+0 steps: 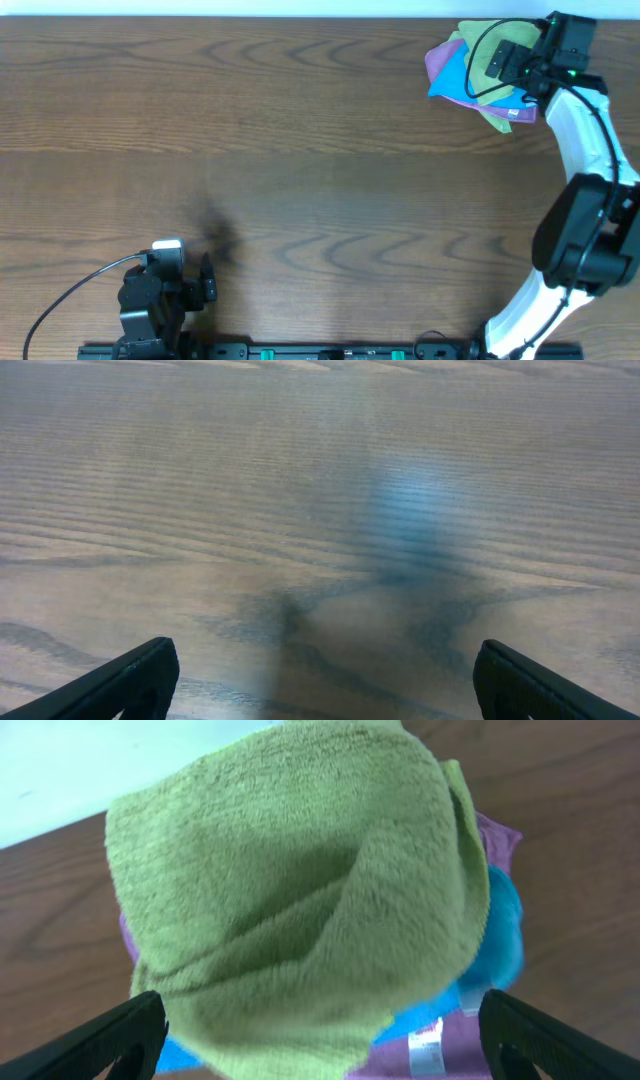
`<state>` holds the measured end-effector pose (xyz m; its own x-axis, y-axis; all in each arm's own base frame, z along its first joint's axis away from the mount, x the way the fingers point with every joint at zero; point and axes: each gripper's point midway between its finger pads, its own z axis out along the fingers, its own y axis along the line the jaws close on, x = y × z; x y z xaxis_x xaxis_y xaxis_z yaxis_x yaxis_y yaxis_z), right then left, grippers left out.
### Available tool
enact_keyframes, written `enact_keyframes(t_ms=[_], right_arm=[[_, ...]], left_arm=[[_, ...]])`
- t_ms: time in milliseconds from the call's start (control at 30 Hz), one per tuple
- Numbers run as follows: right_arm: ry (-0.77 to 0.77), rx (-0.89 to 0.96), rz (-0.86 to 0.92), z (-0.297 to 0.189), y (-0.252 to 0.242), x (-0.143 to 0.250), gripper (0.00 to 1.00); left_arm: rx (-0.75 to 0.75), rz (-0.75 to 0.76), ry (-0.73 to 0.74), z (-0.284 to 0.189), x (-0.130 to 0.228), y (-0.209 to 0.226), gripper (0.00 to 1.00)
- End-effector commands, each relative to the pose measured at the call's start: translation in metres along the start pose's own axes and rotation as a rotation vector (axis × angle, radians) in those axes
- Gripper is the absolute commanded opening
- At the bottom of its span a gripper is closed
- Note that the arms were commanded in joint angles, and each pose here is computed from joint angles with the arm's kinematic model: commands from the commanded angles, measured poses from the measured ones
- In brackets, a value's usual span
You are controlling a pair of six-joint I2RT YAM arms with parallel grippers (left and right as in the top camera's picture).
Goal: Fold the cloth
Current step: 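Reach the right gripper to the cloth pile and pinch the lime-green cloth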
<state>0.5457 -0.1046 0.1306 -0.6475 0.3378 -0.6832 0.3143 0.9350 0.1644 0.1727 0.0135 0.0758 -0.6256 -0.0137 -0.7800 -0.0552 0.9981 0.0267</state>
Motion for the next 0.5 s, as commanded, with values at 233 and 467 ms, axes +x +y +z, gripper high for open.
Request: enact_keyframes(t_ms=[233, 467], right_arm=[[-0.070, -0.023, 0.012, 0.025, 0.001, -0.013, 0.99], [-0.032, -0.014, 0.022, 0.040, -0.003, 0.002, 0.83]], left_arm=[[-0.008, 0.006, 0.077, 0.007, 0.024, 0.001, 0.95], [-0.008, 0.006, 0.077, 0.007, 0.023, 0.001, 0.95]])
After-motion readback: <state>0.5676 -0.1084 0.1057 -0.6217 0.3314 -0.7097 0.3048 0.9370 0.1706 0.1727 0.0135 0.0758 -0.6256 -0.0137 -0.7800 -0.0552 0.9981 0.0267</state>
